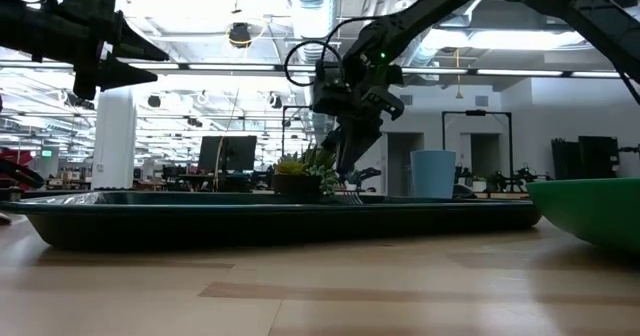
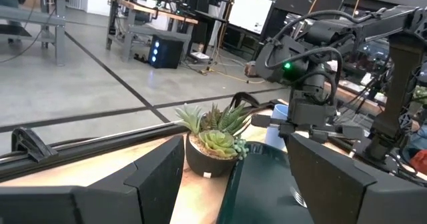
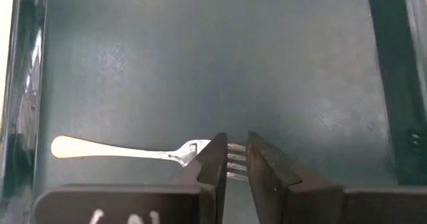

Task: Pick and place plate/cup/fork/spoon on tray
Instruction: Put the orange spoon on the black serving tray to the left of the orange fork

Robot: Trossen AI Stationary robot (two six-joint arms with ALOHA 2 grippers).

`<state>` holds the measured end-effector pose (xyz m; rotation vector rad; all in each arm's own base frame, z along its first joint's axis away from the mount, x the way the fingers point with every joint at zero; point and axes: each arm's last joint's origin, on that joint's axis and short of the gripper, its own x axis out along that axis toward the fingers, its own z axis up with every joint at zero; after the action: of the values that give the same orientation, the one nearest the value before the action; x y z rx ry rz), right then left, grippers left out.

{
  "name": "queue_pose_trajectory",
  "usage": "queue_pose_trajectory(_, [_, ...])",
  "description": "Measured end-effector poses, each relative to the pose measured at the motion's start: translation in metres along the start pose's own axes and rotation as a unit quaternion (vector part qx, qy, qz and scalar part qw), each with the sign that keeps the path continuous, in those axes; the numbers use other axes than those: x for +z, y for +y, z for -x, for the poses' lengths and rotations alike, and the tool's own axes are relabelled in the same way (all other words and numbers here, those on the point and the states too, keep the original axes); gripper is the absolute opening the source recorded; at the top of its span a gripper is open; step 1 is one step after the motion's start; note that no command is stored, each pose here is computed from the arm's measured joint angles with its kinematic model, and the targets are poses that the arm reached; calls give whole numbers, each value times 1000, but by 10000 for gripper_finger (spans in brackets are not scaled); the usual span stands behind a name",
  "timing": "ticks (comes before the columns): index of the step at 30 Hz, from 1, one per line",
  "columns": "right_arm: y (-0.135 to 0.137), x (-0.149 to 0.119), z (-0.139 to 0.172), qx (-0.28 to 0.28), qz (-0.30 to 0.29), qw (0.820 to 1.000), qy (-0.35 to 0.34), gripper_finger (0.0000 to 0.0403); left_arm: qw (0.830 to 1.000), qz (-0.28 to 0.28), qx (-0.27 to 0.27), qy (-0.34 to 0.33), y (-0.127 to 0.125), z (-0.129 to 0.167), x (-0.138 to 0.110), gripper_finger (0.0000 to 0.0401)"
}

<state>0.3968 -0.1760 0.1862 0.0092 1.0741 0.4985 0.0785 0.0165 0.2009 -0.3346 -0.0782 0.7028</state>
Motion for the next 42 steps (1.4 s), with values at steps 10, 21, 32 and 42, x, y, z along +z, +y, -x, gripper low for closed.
queue_pose_trajectory(10, [31, 55, 43, 2, 3, 1000, -13, 83, 988, 35, -130, 74, -9, -1, -6, 254])
queue_pose_trajectory(21, [99, 93, 65, 55, 22, 998, 36, 83, 908, 75, -181, 370, -35, -13, -39, 254])
queue_pose_trajectory(32, [127, 101, 70, 69, -56, 994, 63, 83, 805, 5, 51, 590, -83, -16, -15, 254])
queue_pose_trajectory(42, [141, 108, 60, 75, -40, 994, 66, 83, 773, 27, 171, 610, -130, 1, -64, 254])
